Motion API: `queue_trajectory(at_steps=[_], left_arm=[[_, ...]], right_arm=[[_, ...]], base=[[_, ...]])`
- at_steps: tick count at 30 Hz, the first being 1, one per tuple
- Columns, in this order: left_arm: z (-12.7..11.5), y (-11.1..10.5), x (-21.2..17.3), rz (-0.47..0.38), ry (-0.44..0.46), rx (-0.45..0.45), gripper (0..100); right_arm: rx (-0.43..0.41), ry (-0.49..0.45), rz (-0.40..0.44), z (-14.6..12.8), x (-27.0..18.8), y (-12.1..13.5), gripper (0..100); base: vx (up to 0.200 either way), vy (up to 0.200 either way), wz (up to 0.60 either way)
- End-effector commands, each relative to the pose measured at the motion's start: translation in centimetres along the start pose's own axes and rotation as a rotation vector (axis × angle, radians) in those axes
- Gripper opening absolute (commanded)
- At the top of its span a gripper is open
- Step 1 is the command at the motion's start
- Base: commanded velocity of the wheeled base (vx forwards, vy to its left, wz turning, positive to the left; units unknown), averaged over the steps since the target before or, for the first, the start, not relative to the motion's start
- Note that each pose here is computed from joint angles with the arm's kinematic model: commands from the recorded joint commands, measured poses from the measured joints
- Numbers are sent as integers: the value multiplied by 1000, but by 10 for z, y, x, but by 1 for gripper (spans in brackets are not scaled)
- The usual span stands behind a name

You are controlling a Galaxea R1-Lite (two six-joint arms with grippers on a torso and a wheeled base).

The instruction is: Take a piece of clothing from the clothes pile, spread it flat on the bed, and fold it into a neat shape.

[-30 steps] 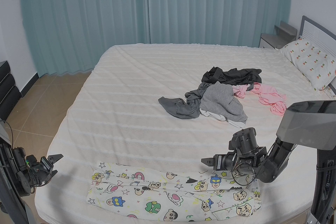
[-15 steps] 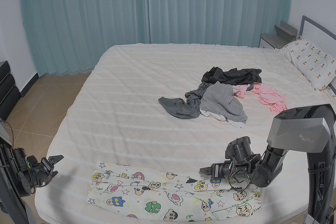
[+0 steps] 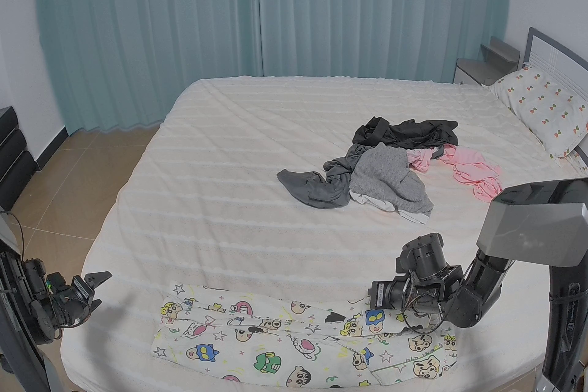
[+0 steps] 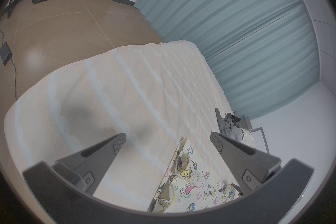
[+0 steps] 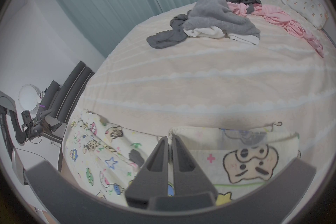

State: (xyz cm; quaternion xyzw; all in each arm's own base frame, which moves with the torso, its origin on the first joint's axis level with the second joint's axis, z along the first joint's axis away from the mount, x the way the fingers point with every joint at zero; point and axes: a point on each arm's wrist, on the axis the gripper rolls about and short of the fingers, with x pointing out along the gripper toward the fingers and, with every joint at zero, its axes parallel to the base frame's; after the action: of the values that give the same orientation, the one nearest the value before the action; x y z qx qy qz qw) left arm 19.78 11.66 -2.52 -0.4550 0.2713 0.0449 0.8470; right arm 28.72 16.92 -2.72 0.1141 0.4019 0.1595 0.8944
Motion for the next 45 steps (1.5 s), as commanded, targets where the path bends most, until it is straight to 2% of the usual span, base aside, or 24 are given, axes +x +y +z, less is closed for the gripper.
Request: queue_trajectory(at_steps=[1, 6, 7, 13, 18, 30, 34, 36, 38, 45], left_arm=[[1, -1, 0, -7, -11, 10, 100], [1, 0, 0, -5, -11, 9, 100], [1, 0, 0, -5, -11, 9, 100], [1, 0, 1, -5, -9, 8, 100], [1, -1, 0, -5, -11, 9, 100], [1, 0, 1, -4, -10, 8, 100], [1, 0, 1, -4, -10, 8, 100], [1, 0, 1, -4, -10, 8, 100], [1, 0, 1, -4, -10, 8, 100], [1, 0, 1, -4, -10, 8, 100]], right_arm=[[-30, -11, 39, -1, -5, 17, 0], [-40, -4, 45, -2, -1, 22, 0], [-36, -7, 39, -1, -1, 20, 100], [-20, -6, 28, -2, -3, 15, 100], [63, -43, -10, 4, -14, 11, 100], [107, 126, -133, -41, -43, -22, 100], [103, 162, -149, -52, -51, -25, 100], [102, 160, -147, -52, -52, -25, 100], [110, 103, -111, -43, -66, -20, 100], [115, -21, -74, -22, -85, -21, 100]], base=[[0, 0, 0], [0, 0, 0], [0, 0, 0], [0, 0, 0], [0, 0, 0], [0, 0, 0], [0, 0, 0], [0, 0, 0], [0, 0, 0], [0, 0, 0]])
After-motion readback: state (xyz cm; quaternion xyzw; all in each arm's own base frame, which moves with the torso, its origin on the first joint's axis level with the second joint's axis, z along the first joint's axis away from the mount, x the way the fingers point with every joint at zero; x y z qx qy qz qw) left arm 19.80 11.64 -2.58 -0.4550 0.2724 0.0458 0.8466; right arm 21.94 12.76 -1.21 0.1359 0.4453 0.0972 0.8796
